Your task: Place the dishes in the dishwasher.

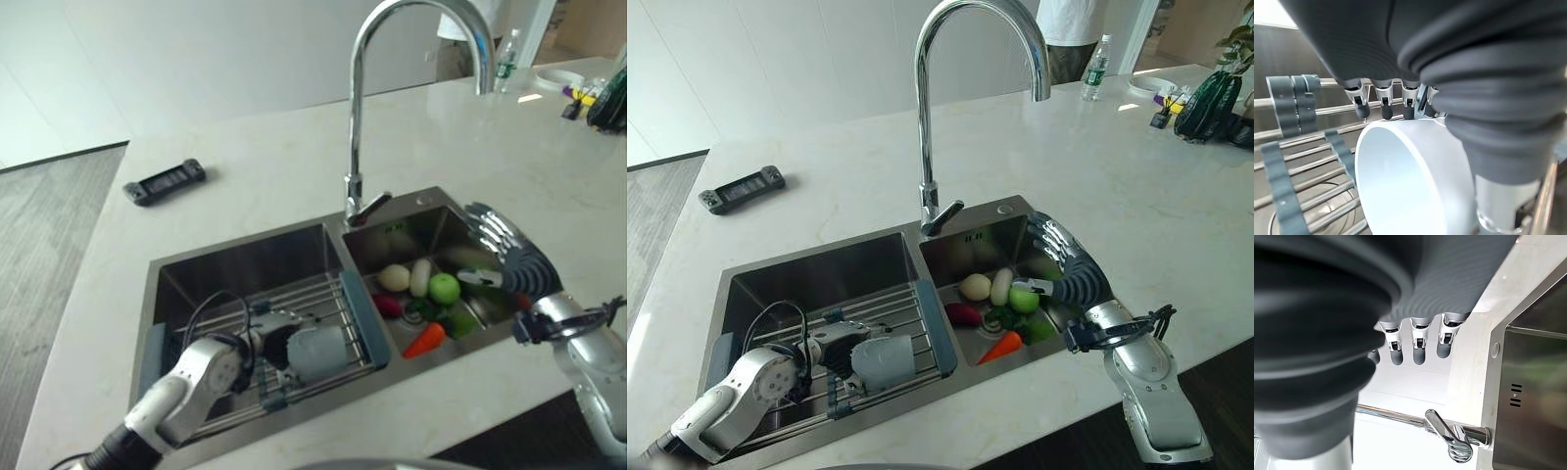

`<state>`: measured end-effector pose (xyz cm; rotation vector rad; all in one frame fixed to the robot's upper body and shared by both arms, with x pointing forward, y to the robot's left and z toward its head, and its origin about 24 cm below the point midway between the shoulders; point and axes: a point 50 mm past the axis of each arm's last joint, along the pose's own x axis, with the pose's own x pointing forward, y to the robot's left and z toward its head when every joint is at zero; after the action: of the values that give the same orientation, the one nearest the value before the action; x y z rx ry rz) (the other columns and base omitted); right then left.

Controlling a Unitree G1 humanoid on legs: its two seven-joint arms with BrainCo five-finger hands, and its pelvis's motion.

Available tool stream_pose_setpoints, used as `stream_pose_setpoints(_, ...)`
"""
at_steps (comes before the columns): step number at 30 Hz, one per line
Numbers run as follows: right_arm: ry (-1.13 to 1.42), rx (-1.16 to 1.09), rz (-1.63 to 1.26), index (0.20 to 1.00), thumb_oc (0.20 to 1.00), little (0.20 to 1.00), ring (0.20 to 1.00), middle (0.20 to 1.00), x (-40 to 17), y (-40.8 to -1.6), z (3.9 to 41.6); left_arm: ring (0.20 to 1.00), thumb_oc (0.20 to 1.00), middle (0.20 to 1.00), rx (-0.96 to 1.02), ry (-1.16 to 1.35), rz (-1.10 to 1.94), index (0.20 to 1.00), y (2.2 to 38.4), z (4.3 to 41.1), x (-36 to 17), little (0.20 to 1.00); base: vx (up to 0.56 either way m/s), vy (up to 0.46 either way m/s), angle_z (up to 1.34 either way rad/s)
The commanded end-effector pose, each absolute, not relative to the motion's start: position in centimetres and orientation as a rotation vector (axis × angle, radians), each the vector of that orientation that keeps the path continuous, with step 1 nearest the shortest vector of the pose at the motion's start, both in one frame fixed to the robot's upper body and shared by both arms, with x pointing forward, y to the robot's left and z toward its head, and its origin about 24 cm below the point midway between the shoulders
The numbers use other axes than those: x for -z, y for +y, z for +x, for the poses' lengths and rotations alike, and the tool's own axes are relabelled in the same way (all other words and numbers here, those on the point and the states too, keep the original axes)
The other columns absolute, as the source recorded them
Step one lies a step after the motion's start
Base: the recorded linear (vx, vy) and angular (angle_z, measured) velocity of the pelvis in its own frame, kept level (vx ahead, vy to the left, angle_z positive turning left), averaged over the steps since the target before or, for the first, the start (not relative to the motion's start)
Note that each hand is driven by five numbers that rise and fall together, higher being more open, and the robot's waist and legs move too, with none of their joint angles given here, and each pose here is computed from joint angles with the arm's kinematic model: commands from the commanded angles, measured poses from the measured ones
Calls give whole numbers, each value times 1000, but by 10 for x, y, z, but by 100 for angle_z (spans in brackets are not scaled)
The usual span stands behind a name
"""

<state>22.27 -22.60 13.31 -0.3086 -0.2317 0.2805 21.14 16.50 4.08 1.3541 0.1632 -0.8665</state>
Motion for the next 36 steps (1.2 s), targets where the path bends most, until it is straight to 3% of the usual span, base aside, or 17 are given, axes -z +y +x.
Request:
stream_pose_setpoints(1,-427,-323,-346,1000,1000,1000,1000,1000,-169,-212,226,1000,1000,1000,787,91,1428,1000,162,231,-53,1000,0,0,0)
stream_pose_setpoints(17,-437,-341,-340,1000,1000,1000,1000,1000,-170,-210,227,1000,1000,1000,773,199,1503,1000,162,234,-17,1000,0,0,0)
stream_pose_setpoints(18,-437,-344,-339,1000,1000,1000,1000,1000,-170,-209,228,827,827,827,771,213,1517,827,162,235,-13,827,0,0,0)
stream_pose_setpoints(19,-437,-345,-338,1000,1000,1000,1000,1000,-169,-209,228,567,567,567,777,221,1524,567,163,235,-11,567,0,0,0)
stream_pose_setpoints(20,-437,-346,-337,1000,1000,1000,1000,1000,-169,-209,229,200,200,200,785,222,1524,200,162,235,-9,200,0,0,0)
stream_pose_setpoints(36,-432,-349,-351,1000,1000,1000,1000,1000,-168,-210,231,200,200,200,850,127,1468,200,149,234,-7,200,0,0,0)
